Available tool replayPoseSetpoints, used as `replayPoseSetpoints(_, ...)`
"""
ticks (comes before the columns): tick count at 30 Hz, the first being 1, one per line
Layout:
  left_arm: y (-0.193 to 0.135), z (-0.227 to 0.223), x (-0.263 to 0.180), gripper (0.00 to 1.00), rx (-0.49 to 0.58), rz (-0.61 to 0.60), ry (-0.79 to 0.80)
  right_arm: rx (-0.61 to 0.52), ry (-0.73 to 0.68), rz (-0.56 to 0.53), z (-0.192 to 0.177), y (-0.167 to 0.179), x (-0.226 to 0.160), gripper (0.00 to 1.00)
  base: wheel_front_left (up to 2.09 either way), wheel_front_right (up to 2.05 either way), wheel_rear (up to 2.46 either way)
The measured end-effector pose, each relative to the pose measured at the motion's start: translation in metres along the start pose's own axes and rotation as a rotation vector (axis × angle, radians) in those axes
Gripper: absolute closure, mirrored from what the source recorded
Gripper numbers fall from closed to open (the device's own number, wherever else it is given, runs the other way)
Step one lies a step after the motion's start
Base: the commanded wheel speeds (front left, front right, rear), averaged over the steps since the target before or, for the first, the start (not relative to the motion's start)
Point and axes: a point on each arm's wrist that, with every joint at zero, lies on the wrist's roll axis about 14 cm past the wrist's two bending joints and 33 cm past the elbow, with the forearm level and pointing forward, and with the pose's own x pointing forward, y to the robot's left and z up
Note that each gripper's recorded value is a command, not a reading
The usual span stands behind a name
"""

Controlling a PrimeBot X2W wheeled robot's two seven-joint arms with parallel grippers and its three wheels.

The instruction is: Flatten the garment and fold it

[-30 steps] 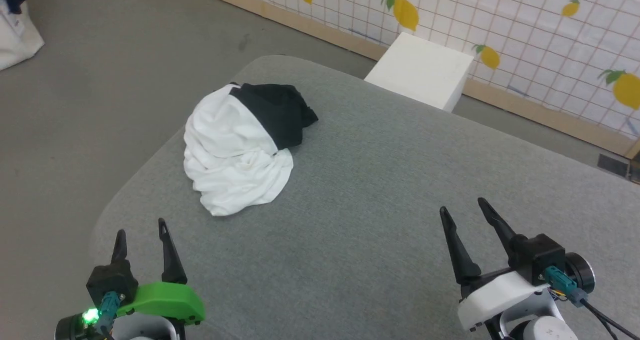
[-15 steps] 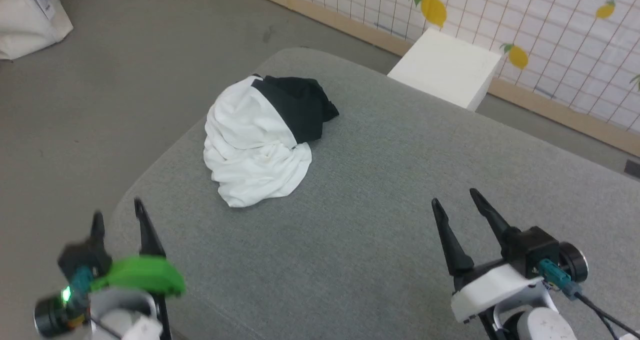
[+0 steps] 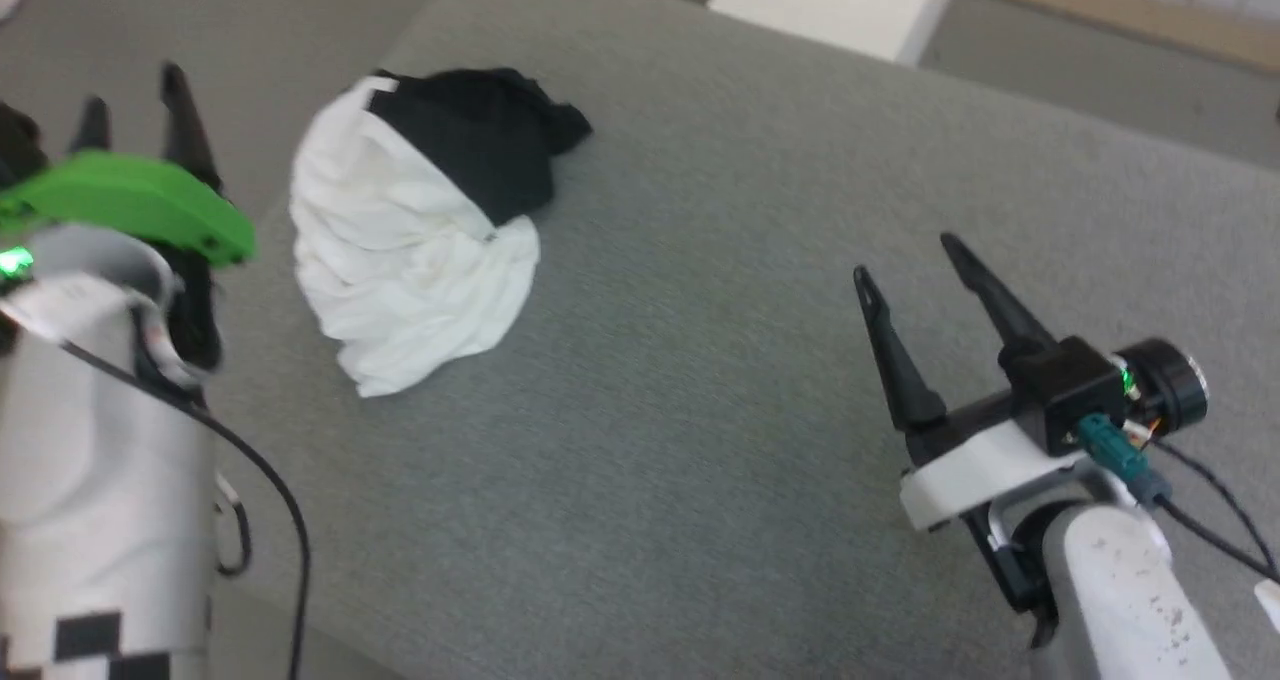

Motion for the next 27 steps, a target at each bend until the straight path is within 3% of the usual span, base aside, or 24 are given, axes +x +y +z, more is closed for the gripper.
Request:
replayPoseSetpoints(3, -0.015, -0.022, 0.028, 0.00, 0.009, -0.015, 0.095, 0.009, 0.016, -0.035, -0.015, -0.022, 0.002, 0.00, 0.00, 0.00, 0.00)
replayPoseSetpoints(9, -0.040, -0.114, 0.052, 0.00, -0.033, -0.015, 0.420, 0.045, 0.105, -0.133, -0.061, -0.062, -0.015, 0.00, 0.00, 0.00, 0.00)
replayPoseSetpoints(16, -0.052, -0.224, 0.032, 0.00, 0.028, 0.024, 0.842, 0.055, 0.184, -0.247, -0.095, -0.099, -0.046, 0.00, 0.00, 0.00, 0.00)
replayPoseSetpoints(20, -0.051, -0.246, 0.026, 0.00, 0.098, 0.019, 0.974, 0.055, 0.214, -0.295, -0.106, -0.111, -0.062, 0.00, 0.00, 0.00, 0.00)
replayPoseSetpoints(21, -0.052, -0.247, 0.026, 0.45, 0.107, 0.013, 0.985, 0.054, 0.219, -0.305, -0.107, -0.114, -0.065, 0.00, 0.00, 0.00, 0.00)
replayPoseSetpoints(22, -0.052, -0.245, 0.027, 0.76, 0.115, 0.007, 0.984, 0.052, 0.223, -0.313, -0.107, -0.116, -0.068, 0.00, 0.00, 0.00, 0.00)
replayPoseSetpoints(23, -0.051, -0.243, 0.027, 1.00, 0.126, 0.003, 0.976, 0.050, 0.223, -0.318, -0.106, -0.116, -0.070, 0.00, 0.00, 0.00, 0.00)
replayPoseSetpoints(27, -0.045, -0.222, 0.033, 1.00, 0.214, -0.015, 0.830, 0.050, 0.206, -0.341, -0.096, -0.117, -0.077, 0.00, 0.00, 0.00, 0.00)
